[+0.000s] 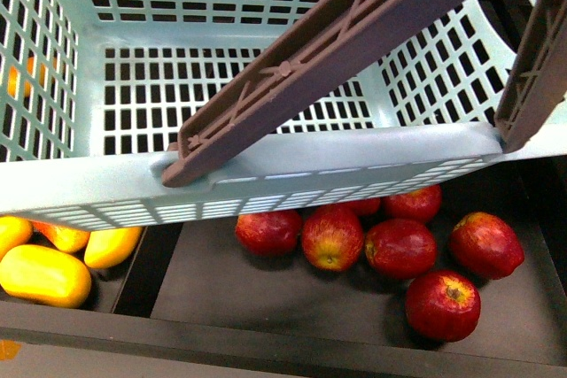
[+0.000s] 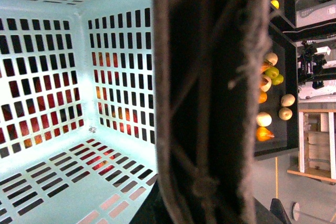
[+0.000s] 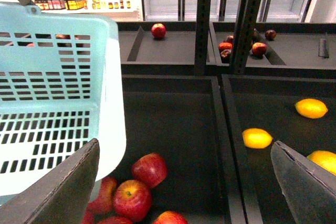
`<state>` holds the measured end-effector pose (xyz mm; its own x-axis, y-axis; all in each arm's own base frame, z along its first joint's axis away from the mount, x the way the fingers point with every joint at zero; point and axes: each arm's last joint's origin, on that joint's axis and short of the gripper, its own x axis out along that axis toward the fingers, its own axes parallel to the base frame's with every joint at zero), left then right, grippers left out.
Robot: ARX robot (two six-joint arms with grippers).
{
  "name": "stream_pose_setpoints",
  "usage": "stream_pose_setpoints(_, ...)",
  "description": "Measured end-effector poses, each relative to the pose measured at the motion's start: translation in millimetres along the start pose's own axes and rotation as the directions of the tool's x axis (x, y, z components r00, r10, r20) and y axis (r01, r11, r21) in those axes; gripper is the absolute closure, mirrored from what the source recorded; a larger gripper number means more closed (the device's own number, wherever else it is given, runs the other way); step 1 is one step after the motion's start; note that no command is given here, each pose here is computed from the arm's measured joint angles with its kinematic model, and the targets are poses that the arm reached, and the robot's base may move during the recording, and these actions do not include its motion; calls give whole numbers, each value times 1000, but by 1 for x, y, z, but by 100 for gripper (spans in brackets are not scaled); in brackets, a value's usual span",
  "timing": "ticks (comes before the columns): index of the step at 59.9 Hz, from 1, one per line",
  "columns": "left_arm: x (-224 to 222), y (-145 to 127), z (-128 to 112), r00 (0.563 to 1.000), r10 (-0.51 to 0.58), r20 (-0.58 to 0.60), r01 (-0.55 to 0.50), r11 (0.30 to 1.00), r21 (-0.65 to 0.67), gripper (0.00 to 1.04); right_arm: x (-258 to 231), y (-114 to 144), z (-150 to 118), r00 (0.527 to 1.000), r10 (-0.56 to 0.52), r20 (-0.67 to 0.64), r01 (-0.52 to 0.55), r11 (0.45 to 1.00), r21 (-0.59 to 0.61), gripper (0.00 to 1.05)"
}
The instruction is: Pick lemon and mango into basket
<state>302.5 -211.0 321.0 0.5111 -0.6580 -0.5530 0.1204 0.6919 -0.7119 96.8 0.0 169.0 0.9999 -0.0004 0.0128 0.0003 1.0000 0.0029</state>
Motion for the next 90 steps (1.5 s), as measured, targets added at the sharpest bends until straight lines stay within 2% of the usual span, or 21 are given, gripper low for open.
stream_pose_setpoints(5,0,-1,-1,1000,-10,-11,10,1000,0,100,0,0,0,1000,-1,-1,1,1000,0,9)
stream_pose_setpoints(7,0,-1,-1,1000,-11,-13,11,1000,0,100,1,0,-1,997,-50,-55,51,998,29,9)
stream_pose_setpoints(9,0,-1,-1,1000,-13,-15,13,1000,1,100,1,-2,-2,978,-131,-162,142,988,57,9)
stream_pose_setpoints(12,0,-1,-1,1000,-13,-15,13,1000,0,100,5,-8,-3,910,-271,-313,308,949,73,9)
stream_pose_setpoints(17,0,-1,-1,1000,-11,-13,11,1000,1,100,13,-20,-7,847,-356,-394,426,899,102,9)
stream_pose_setpoints(31,0,-1,-1,1000,-3,-3,3,1000,3,100,43,-66,1,805,-446,-391,552,804,220,9)
stream_pose_setpoints(36,0,-1,-1,1000,-5,-6,5,1000,1,100,61,-90,2,773,-485,-409,605,757,245,9)
stream_pose_setpoints(41,0,-1,-1,1000,-6,-7,6,1000,2,100,83,-114,-6,715,-532,-453,671,704,232,9)
stream_pose_setpoints(46,0,-1,-1,1000,-6,-7,6,1000,2,100,101,-133,-21,661,-527,-535,716,656,238,9)
stream_pose_setpoints(51,0,-1,-1,1000,-7,-8,7,1000,2,100,119,-151,-42,584,-501,-639,774,582,251,9)
stream_pose_setpoints(55,0,-1,-1,1000,-7,-9,7,1000,2,100,128,-161,-55,544,-473,-693,804,531,269,9)
stream_pose_setpoints(58,0,-1,-1,1000,-6,-8,6,1000,2,100,137,-171,-66,510,-440,-739,828,483,284,9)
stream_pose_setpoints(62,0,-1,-1,1000,-5,-6,5,1000,3,100,149,-187,-84,449,-411,-793,874,386,295,9)
stream_pose_setpoints(66,0,-1,-1,1000,-6,-7,6,1000,2,100,157,-199,-98,410,-391,-824,899,324,293,9)
stream_pose_setpoints(78,0,-1,-1,1000,-7,-8,7,1000,2,100,165,-214,-118,357,-376,-855,930,225,289,9)
stream_pose_setpoints(90,0,-1,-1,1000,-6,-8,6,1000,2,100,172,-217,-135,327,-356,-875,943,186,276,9)
